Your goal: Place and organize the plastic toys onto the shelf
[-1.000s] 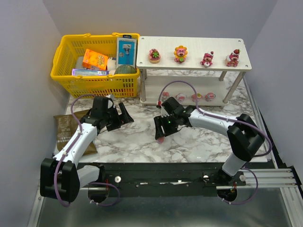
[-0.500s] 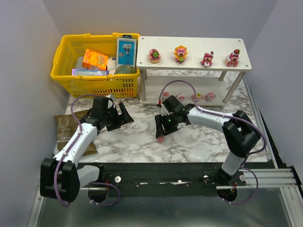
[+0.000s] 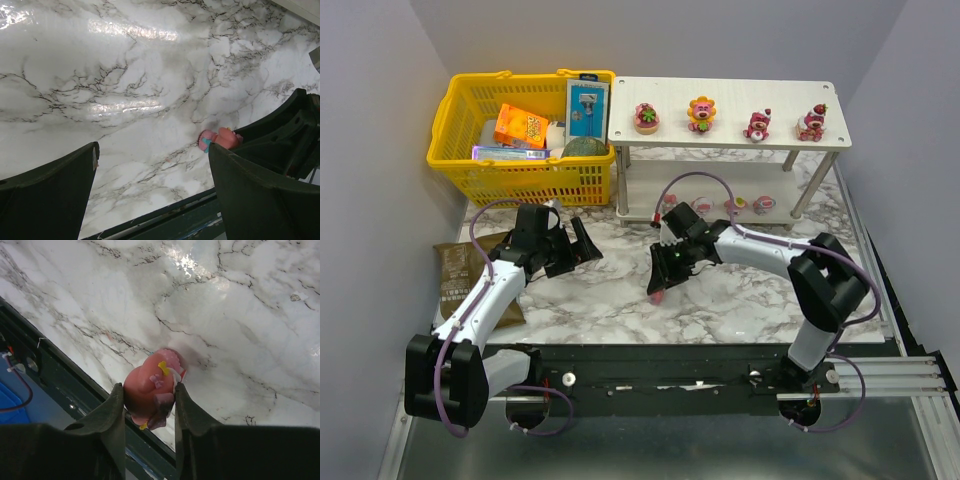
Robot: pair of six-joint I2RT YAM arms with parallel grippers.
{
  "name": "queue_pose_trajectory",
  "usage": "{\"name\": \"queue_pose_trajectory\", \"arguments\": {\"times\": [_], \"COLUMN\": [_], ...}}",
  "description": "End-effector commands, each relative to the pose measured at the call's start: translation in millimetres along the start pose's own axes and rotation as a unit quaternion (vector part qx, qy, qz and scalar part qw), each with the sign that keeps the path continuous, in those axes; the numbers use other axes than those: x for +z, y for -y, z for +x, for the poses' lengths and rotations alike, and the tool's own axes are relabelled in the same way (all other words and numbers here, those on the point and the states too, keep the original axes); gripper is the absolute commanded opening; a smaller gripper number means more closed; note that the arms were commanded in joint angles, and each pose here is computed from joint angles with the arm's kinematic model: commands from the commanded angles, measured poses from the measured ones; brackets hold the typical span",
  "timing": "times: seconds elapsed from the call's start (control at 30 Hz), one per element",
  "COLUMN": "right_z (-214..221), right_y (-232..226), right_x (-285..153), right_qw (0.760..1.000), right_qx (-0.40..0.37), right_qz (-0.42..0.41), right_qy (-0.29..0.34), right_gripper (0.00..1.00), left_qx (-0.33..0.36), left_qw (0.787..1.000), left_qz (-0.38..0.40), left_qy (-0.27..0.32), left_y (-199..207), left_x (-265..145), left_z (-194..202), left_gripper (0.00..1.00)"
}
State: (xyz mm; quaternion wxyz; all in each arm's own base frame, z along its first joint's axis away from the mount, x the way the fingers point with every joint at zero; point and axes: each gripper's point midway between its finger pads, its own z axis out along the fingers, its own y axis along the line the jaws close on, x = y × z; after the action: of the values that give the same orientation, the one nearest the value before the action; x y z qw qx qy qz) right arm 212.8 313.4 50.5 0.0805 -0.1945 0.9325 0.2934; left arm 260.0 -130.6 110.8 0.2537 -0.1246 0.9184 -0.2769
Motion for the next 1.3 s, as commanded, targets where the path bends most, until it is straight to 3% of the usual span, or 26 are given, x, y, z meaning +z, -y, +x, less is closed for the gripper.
{"name": "queue_pose_trajectory", "arguments": {"times": [0.0,0.17,0.37,0.57,0.73,0.93,1.07,1.27], "right_z": [-10.9,-17.9,-33.7,-71.5,-101.1,-114.7,-120.2,-141.3], "right_y": [-13.5,-26.2,-11.7,-9.1,-5.9,-1.5,0.8,-2.1], "right_x": [-15.5,-35.6,-47.7,-69.9,-86.6,-74.1,-66.4,-72.8], "right_qw": [0.999,0.995,0.965,0.898,0.825,0.765,0.733,0.708], "right_qx": [0.020,0.050,0.191,0.331,0.443,0.531,0.569,0.580], "right_qz": [-0.016,0.002,0.075,0.122,0.156,0.177,0.179,0.175], "right_qy": [0.036,0.085,0.165,0.261,0.314,0.318,0.326,0.363], "right_gripper": [0.01,0.01,0.01,0.01,0.01,0.01,0.01,0.01], "left_qx": [0.001,0.002,-0.001,0.002,0.010,0.014,0.017,0.018], "left_qw": [1.000,1.000,0.999,0.997,0.993,0.992,0.992,0.992], "left_qz": [-0.015,-0.023,-0.042,-0.072,-0.100,-0.104,-0.105,-0.106], "left_qy": [0.001,0.009,0.021,0.035,0.056,0.069,0.070,0.069], "left_y": [-9.6,-11.9,-17.5,-26.8,-37.1,-37.8,-38.4,-39.0], "left_x": [-0.9,-4.1,-6.6,-10.6,-15.1,-18.0,-19.4,-19.0], "left_z": [2.7,1.7,-2.2,-7.2,-12.7,-17.7,-17.8,-17.6], "left_gripper": [0.99,0.99,0.99,0.99,0.99,0.99,0.99,0.99]}}
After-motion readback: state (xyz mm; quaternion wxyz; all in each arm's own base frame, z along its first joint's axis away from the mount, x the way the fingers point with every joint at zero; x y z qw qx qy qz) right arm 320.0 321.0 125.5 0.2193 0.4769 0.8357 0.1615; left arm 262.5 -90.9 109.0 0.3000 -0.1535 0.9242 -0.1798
